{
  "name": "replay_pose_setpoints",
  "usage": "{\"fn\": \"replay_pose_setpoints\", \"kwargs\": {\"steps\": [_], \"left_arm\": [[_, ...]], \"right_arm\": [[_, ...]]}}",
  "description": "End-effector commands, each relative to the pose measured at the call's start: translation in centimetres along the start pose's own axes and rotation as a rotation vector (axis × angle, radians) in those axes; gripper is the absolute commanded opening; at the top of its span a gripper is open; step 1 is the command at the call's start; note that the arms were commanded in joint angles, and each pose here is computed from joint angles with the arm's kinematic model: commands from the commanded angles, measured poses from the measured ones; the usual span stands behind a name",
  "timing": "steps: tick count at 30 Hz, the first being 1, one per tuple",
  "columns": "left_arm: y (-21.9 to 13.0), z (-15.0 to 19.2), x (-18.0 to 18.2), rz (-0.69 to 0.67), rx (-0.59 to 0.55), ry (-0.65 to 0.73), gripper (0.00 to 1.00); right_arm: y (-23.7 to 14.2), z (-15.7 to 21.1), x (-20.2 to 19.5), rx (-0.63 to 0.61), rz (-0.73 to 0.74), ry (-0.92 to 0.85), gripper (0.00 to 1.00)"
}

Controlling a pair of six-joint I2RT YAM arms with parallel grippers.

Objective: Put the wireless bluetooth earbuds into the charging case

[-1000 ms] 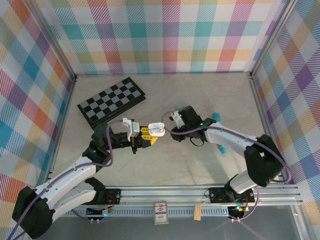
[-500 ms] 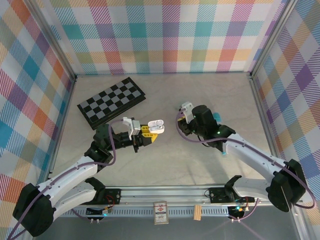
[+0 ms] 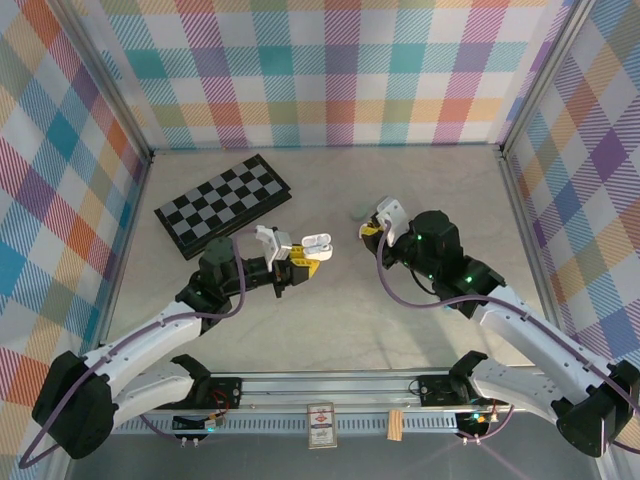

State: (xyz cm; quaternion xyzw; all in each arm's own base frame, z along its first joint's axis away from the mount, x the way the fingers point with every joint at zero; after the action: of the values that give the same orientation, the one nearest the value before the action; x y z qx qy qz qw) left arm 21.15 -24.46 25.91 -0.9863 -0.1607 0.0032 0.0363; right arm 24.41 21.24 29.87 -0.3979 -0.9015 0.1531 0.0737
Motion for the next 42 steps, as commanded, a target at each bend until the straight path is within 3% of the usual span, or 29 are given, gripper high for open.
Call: {"fn": "replay_pose_setpoints", "kwargs": {"steps": [1, 16, 42], "left_arm": [[0.2, -1.9, 0.5, -0.002, -0.061, 0.033, 0.05], [0.6, -1.7, 0.7, 0.006, -0.056, 0.001, 0.06], [0.8, -2.3, 1.7, -0.052, -0.077, -0.051, 0.05]], "right_arm": [[-1.1, -3.4, 1.5, -0.099, -0.067, -0.08, 0.21], [1.5, -6.2, 6.2, -0.154, -0.229, -0.15, 0.21], [3.4, -4.6, 8.5, -0.098, -0.319, -0.178, 0.22]]}}
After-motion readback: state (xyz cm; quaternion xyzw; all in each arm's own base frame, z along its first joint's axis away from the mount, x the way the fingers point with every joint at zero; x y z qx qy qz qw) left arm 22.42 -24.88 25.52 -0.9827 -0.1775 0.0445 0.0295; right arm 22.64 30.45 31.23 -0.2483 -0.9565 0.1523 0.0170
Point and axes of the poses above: each hand's point on the last joint's axis, 136 mm out from that joint toward the fingers, its own y axis out along the fingers, its own x axis along the line the jaws close on, z = x × y, the point moved 3 cm from there along -y, back along the fingers, and after that the axes turned 8 degrees about y, right-handed, at the moved point
